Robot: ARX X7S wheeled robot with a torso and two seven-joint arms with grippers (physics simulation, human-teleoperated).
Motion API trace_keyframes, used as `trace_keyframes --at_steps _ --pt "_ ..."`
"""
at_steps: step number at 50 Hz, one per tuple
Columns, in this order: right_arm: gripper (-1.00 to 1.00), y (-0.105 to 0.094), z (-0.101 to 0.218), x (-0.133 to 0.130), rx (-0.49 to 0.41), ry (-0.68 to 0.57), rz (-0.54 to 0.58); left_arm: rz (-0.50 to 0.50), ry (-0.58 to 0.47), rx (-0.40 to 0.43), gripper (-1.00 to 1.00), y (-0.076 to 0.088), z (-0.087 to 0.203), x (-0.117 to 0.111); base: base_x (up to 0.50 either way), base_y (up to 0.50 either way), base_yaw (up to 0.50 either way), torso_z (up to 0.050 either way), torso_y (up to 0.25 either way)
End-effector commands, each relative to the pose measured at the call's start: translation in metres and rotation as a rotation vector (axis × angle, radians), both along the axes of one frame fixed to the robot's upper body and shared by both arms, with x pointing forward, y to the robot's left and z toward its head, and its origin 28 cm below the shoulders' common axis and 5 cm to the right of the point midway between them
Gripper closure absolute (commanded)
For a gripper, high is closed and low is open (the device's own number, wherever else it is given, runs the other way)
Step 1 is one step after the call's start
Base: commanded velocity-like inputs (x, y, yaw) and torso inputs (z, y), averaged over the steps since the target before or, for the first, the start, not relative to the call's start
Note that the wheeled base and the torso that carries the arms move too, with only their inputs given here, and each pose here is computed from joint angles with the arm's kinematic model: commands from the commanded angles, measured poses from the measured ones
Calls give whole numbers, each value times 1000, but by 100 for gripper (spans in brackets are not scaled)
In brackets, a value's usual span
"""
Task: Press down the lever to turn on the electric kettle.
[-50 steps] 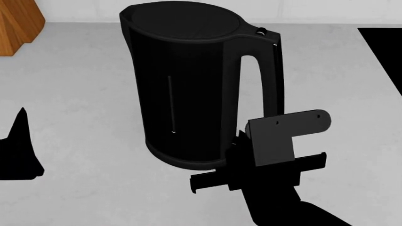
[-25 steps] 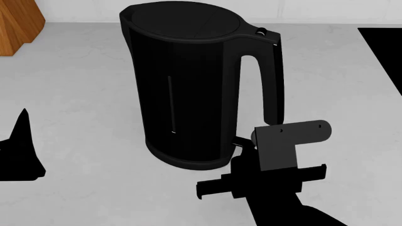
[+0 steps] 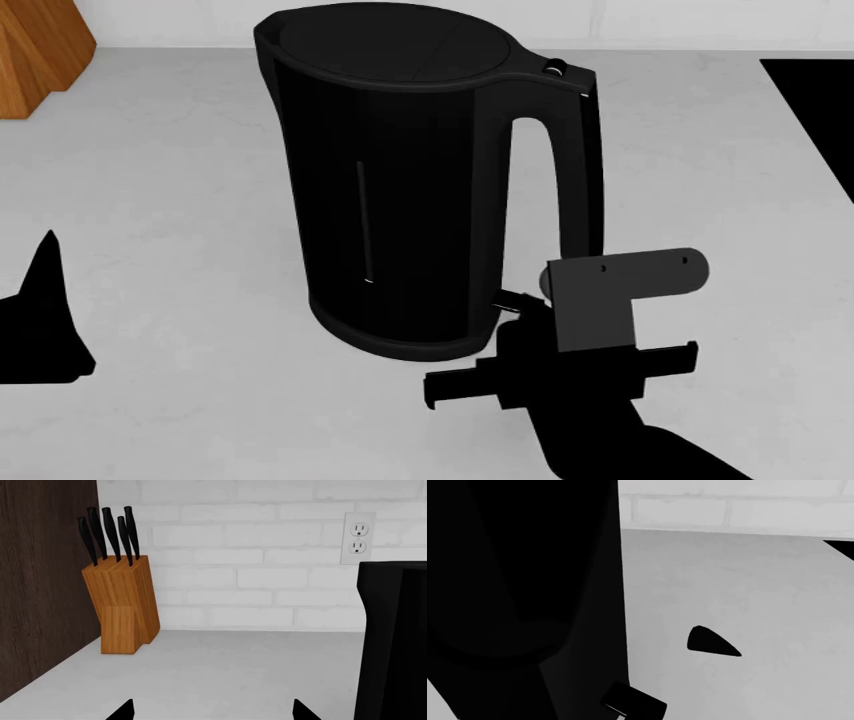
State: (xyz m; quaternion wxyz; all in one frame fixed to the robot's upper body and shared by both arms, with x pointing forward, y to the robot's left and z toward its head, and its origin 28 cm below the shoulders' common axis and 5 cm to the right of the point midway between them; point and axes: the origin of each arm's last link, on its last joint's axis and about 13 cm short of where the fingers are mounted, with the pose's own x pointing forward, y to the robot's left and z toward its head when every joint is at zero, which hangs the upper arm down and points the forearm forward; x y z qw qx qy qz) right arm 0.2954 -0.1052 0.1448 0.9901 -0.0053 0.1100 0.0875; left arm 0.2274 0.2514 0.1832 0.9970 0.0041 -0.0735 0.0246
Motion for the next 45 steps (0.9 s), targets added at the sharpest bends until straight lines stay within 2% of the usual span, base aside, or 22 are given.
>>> trace_keyframes --at_steps 1,17,45 --pt "100 2 -3 12 8 2 -4 -2 3 2 -100 0 0 2 0 0 0 0 0" --pt "100 -2 -19 31 8 47 -52 -1 7 2 -100 1 -2 2 0 0 0 0 0" --pt "100 -3 -19 26 8 63 -51 0 0 5 -100 1 -1 1 6 1 4 -1 0"
